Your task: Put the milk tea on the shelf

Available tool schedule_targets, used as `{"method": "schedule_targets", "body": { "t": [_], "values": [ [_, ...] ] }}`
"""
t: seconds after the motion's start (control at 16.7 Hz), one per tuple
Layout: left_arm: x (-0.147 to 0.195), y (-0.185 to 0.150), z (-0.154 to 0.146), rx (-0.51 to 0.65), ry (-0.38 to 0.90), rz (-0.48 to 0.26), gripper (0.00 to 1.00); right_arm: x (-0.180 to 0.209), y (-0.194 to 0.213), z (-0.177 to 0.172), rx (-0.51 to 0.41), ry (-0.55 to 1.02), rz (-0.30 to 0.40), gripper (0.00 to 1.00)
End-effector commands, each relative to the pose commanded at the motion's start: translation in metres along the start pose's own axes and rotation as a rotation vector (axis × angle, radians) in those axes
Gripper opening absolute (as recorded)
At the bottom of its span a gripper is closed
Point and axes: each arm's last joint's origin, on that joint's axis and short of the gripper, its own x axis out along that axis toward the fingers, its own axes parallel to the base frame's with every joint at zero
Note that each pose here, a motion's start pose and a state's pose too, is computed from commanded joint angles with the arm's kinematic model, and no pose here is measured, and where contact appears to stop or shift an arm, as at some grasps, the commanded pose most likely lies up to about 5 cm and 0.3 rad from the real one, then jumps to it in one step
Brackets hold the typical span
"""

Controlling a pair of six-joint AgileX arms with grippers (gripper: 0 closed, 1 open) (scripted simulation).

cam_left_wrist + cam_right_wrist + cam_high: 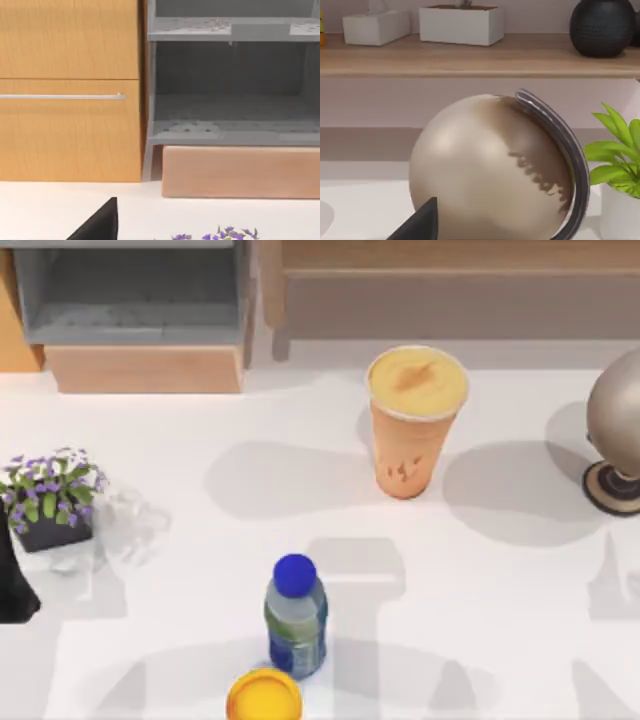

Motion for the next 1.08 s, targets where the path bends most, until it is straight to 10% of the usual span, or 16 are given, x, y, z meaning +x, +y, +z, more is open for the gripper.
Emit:
{"method": "schedule_targets", "body": {
  "t": [1.08],
  "values": [
    [0.000, 0.000, 0.000, 0.000, 0.000, 0.000, 1.00, 0.073, 0.084, 0.017, 0.049, 0.120, 0.015, 1.00]
  ]
}}
